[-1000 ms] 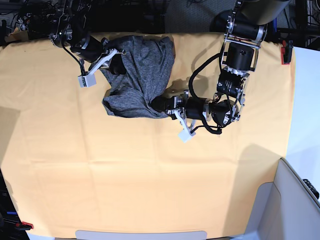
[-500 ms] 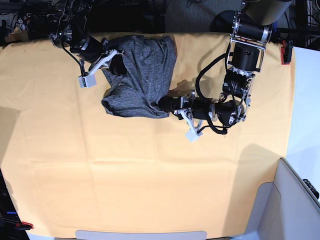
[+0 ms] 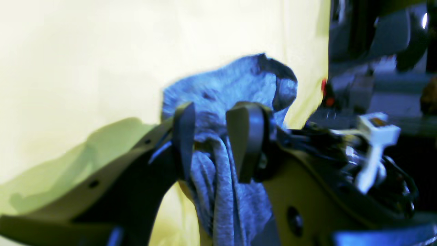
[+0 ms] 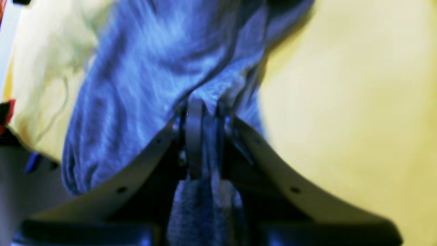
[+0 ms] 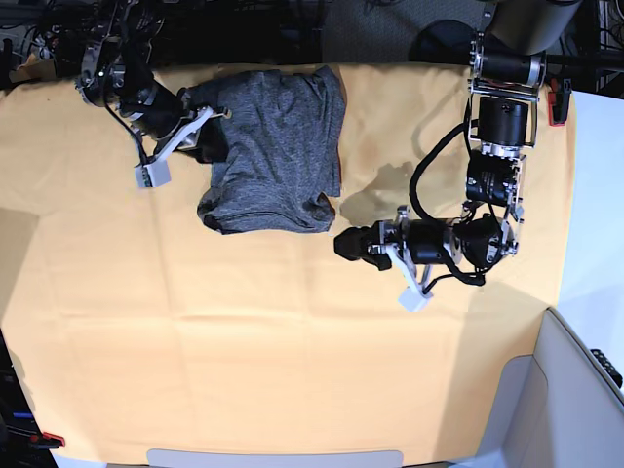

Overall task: Fold the T-shirt properly
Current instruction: 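Press the bundle sides square with both grippers and release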

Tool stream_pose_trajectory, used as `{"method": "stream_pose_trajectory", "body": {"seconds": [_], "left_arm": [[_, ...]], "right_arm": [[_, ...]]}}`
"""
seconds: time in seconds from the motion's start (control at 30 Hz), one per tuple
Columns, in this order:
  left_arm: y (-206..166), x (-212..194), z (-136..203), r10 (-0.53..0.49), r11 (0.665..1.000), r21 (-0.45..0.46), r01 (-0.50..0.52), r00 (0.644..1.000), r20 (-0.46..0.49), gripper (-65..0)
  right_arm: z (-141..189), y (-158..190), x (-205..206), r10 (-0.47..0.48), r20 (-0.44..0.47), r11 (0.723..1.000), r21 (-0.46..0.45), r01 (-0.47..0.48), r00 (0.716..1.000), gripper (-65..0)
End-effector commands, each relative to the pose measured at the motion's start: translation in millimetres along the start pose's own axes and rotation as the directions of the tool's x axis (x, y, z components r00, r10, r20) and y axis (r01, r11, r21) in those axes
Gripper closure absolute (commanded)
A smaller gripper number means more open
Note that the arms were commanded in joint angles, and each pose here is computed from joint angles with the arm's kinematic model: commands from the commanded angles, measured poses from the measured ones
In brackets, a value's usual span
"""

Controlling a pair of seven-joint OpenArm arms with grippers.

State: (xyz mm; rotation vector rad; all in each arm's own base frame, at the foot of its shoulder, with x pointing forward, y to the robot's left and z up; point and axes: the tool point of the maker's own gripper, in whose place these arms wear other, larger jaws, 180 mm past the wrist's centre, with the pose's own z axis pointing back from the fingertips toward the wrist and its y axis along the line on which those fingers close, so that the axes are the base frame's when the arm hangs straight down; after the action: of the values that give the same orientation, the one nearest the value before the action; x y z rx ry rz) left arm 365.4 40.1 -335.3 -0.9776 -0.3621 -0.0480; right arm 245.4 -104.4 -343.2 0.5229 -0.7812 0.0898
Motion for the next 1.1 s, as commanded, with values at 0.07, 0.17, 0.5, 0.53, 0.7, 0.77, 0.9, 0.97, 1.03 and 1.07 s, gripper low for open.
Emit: {"method": "stream_pose_trajectory", "body": {"seconds": [0.07,0.17,0.5,0.53,0.7,0.77,0.9,0.97,1.03,1.07], "left_arm": [[-25,18,17,-0.076,0.996,-0.038,0.077,0.997,0.033,-20.2],[-27,5,18,-0.092,0.995,-0.041,0.093,0.996,0.019,-20.2],[-38,-30,35,-0.168,0.985,-0.025,0.169,0.985,0.043,-8.7],[-43,-34,36,-0.191,0.981,-0.025,0.192,0.980,0.047,-4.8],[-57,-60,46,-0.283,0.959,0.014,0.282,0.958,0.044,-1.1],[-55,-75,41,-0.263,0.965,0.003,0.263,0.965,0.018,-1.1],[-65,-112,19,-0.193,0.979,-0.071,0.191,0.981,-0.029,-1.1],[-72,-125,9,-0.185,0.978,-0.105,0.178,0.981,-0.059,-1.1],[-81,-138,0,-0.187,0.975,-0.136,0.174,0.978,-0.090,-1.1],[-82,-142,-2,-0.185,0.975,-0.142,0.170,0.978,-0.100,-1.1]], "right_arm": [[12,-3,31,0.034,0.099,0.999,-0.016,-0.033,0.995,-6.1],[14,-7,39,0.039,0.120,0.999,-0.029,-0.035,0.992,-6.1],[13,36,58,0.023,0.194,0.989,0.138,-0.051,0.981,-5.7],[11,44,58,0.020,0.195,0.984,0.168,-0.054,0.981,-5.7],[1,63,37,0.034,0.126,0.975,0.214,-0.060,0.991,-0.2],[1,63,26,0.039,0.096,0.976,0.212,-0.059,0.995,0.0],[6,56,9,0.047,0.044,0.978,0.199,-0.055,0.998,0.0],[8,55,1,0.042,0.025,0.980,0.195,-0.046,0.999,0.0],[8,53,-5,0.037,0.009,0.981,0.189,-0.038,0.999,0.0],[8,52,-9,0.029,-0.002,0.982,0.188,-0.028,1.000,0.0]]}}
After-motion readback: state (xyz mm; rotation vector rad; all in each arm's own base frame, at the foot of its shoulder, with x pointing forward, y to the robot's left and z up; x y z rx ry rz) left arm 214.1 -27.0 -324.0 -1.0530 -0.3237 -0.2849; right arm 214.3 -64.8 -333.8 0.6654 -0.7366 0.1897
